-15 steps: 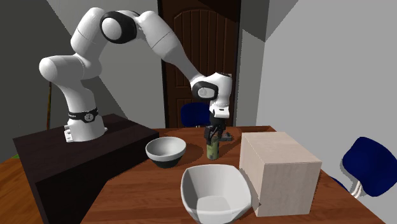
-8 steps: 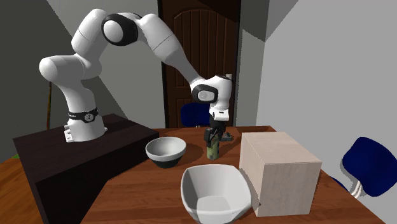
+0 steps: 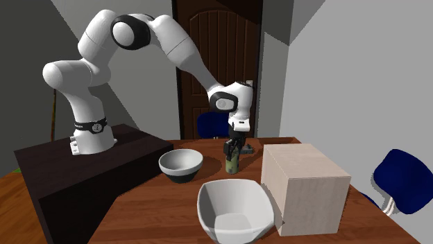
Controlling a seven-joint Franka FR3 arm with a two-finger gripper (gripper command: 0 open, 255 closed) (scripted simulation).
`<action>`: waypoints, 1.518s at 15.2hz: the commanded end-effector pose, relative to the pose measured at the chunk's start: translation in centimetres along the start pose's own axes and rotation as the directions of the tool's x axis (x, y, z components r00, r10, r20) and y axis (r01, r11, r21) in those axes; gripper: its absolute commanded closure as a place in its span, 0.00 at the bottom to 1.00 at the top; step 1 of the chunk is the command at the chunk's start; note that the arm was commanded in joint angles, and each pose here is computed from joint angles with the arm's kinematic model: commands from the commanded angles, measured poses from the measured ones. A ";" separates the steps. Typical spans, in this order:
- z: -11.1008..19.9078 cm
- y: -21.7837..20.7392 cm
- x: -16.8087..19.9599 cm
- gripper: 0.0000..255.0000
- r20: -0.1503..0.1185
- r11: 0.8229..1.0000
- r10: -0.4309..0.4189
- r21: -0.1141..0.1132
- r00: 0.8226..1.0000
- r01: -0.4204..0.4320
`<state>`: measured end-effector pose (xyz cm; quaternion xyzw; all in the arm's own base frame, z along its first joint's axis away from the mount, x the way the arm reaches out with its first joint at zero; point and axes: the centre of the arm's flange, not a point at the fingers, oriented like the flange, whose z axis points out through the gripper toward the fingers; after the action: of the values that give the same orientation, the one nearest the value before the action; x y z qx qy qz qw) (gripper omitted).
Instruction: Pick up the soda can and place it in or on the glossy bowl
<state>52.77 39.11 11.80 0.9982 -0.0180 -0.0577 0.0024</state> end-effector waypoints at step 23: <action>-9.9 0.1 -1.2 1.00 0.001 1.000 0.000 -0.001 1.000 0.000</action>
<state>52.79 39.17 21.17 0.9981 -0.0180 -0.0584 0.0028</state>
